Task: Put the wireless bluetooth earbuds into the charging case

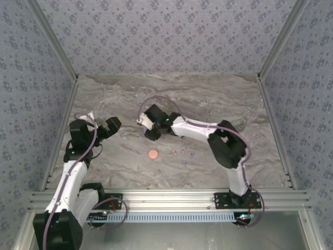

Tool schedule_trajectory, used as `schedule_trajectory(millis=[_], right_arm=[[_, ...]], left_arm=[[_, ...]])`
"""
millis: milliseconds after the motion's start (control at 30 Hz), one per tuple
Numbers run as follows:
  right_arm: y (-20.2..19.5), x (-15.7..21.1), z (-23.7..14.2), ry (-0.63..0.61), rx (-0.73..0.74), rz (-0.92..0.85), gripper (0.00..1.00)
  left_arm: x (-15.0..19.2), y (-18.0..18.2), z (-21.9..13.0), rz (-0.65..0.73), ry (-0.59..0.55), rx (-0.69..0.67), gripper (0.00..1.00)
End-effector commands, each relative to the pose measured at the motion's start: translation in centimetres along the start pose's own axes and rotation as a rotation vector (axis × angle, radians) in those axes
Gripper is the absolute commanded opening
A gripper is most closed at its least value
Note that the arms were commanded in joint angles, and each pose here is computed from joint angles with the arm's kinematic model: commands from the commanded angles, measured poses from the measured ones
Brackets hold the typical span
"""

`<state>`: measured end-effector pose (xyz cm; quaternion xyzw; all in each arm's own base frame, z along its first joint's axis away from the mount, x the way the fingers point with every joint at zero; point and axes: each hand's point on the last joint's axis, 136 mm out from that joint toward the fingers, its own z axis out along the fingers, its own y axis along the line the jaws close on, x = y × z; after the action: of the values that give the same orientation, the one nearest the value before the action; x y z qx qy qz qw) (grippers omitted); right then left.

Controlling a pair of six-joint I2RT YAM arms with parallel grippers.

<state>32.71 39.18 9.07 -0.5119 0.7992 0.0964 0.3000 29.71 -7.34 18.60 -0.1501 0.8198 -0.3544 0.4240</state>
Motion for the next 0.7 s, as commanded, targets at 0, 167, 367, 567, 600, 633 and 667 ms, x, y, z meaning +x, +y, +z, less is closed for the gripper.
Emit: schedule_trajectory(millis=[0,167,367,567,600,633,667], right_arm=[[-1.4,-3.2,-3.9,-0.191,0.063,-0.022,0.45],[-1.1,-2.1,-6.9,-0.29,0.069,0.011,0.45],[-0.4,-2.2,-10.3,-0.41,0.056,0.029,0.45],[0.0,-2.5,-12.3,-0.49,0.044,0.038,0.45],[0.1,-2.6,-12.6,-0.498,0.04,0.038,0.45],[0.1,-2.6,-12.8,-0.505,0.037,0.037,0.45],[0.1,-2.6,-13.0,-0.508,0.037,0.036,0.45]], left_arm=[[1.1,-3.6,0.7,0.03,0.072,0.16,0.99],[3.0,-7.5,1.9,0.062,0.148,0.31,0.98],[4.4,-11.6,2.6,0.133,0.21,0.426,0.92],[6.0,-13.8,3.5,0.159,0.276,0.475,0.85],[6.2,-14.1,3.6,0.165,0.284,0.486,0.84],[6.5,-14.3,3.7,0.171,0.292,0.494,0.83],[6.6,-14.6,3.7,0.176,0.298,0.5,0.81]])
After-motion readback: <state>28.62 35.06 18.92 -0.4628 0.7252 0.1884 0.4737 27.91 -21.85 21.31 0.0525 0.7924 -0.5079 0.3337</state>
